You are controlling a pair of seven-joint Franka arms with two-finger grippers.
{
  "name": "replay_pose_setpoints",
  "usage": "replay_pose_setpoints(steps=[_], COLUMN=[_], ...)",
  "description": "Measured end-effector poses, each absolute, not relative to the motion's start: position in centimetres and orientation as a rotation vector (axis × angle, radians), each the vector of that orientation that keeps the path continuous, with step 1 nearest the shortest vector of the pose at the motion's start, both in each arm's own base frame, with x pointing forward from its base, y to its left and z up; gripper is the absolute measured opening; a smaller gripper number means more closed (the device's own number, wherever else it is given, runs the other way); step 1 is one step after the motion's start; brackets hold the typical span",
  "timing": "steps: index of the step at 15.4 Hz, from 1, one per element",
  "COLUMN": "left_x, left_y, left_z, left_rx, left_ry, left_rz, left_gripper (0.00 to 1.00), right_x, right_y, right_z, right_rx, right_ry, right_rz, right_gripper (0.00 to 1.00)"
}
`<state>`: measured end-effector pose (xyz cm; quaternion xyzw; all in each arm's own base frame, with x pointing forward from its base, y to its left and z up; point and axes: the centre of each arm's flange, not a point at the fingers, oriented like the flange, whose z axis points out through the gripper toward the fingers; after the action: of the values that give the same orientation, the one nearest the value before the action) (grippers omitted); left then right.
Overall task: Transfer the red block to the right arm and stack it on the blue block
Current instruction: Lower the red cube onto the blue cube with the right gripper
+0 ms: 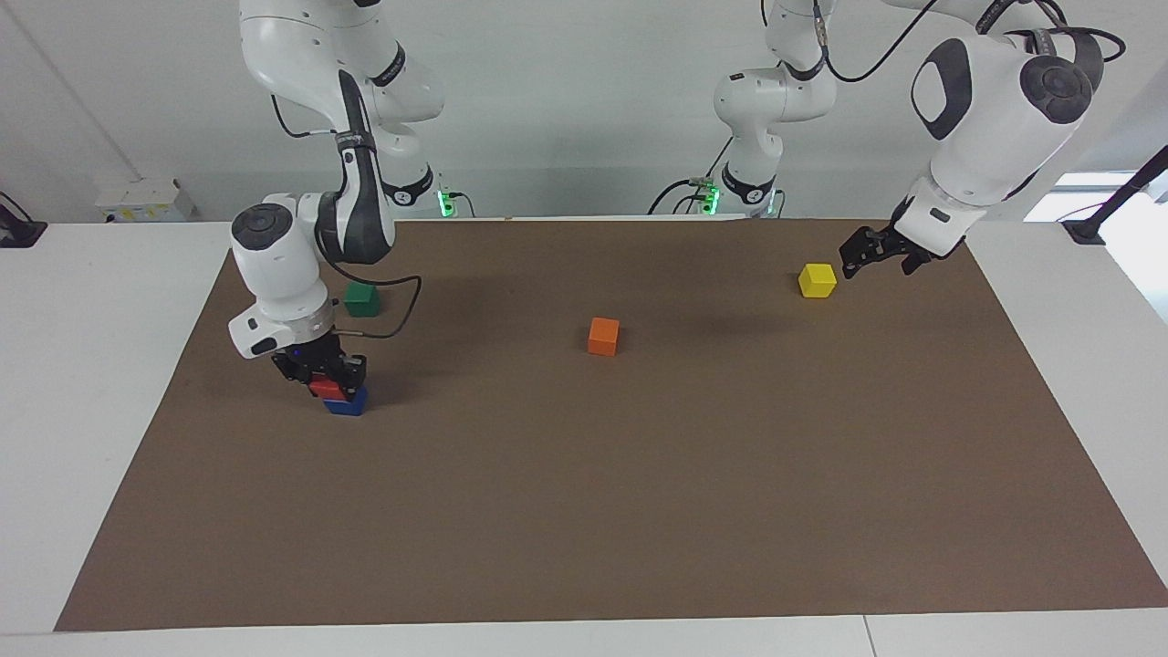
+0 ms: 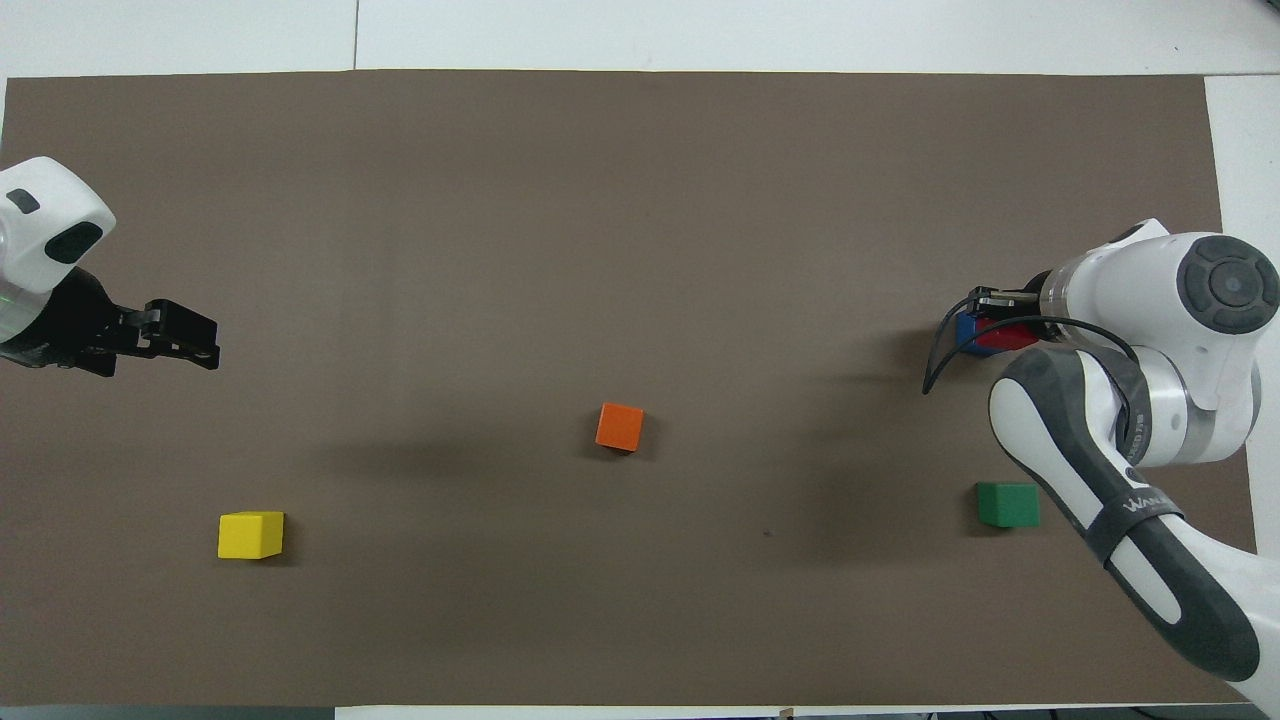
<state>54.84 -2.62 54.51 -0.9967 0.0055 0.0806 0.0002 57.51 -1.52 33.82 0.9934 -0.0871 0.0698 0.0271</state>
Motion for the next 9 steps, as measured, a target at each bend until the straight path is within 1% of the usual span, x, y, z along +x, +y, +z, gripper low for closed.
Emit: replay_pose_setpoints(steps=[9], left_x=[54.2], left_y=[-1.9], left_z=[56.2], left_rx=[-3.135], left_ry=[-0.003], left_rz=[0.207], left_gripper=[1.0], right_x=[57.5], right_y=[-1.7], right_z=[33.8], right_rx=[3.067], right_ry=[-0.273], right_rz=[0.215], right_gripper=[0.56])
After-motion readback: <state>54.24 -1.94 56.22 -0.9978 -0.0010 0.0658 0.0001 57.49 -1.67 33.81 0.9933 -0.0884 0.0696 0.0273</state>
